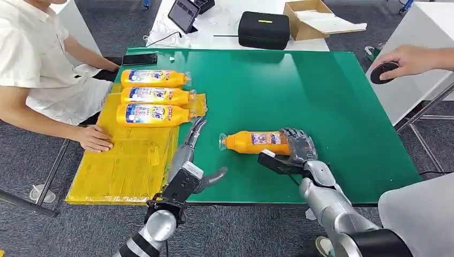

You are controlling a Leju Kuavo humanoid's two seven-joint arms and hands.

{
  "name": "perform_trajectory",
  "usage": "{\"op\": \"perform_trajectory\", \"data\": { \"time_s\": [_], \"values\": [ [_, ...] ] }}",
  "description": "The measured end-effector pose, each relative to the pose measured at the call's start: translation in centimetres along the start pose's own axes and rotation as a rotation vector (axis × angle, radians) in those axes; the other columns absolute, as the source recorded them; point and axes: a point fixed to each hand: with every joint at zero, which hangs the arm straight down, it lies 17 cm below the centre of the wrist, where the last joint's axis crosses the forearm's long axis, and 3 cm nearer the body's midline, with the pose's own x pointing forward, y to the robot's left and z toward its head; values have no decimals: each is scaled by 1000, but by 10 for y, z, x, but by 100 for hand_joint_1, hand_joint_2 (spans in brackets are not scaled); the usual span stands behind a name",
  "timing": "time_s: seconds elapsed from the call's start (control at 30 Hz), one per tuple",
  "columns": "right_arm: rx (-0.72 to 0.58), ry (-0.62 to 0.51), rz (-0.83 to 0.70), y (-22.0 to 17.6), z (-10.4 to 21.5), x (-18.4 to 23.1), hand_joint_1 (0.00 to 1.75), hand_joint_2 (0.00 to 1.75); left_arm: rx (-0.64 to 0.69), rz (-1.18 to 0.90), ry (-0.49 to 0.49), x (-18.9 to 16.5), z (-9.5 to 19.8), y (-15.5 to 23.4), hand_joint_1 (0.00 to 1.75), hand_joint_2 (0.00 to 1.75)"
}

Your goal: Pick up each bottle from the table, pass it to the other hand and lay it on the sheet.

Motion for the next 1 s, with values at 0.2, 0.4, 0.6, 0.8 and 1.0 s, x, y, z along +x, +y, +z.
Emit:
{"op": "perform_trajectory", "data": {
  "time_s": [0.2, 0.4, 0.6, 0.8, 1.0],
  "values": [
    [-5, -31, -11, 2, 2, 6, 175, 175, -2, 1, -11, 2, -2, -1, 0, 175],
    [3, -36, -15, 3, 2, 6, 175, 175, -2, 1, -12, 2, -2, -1, 0, 175],
    [3, -36, -15, 3, 2, 6, 175, 175, -3, 0, -12, 1, -2, -1, 0, 175],
    [0, -65, -222, 3, 4, 15, 175, 175, 23, 46, 2, 0, -2, 4, 0, 175],
    [-91, -74, -532, -2, 13, 23, 175, 175, 183, 203, -15, 8, 14, 29, 0, 175]
  ]
}}
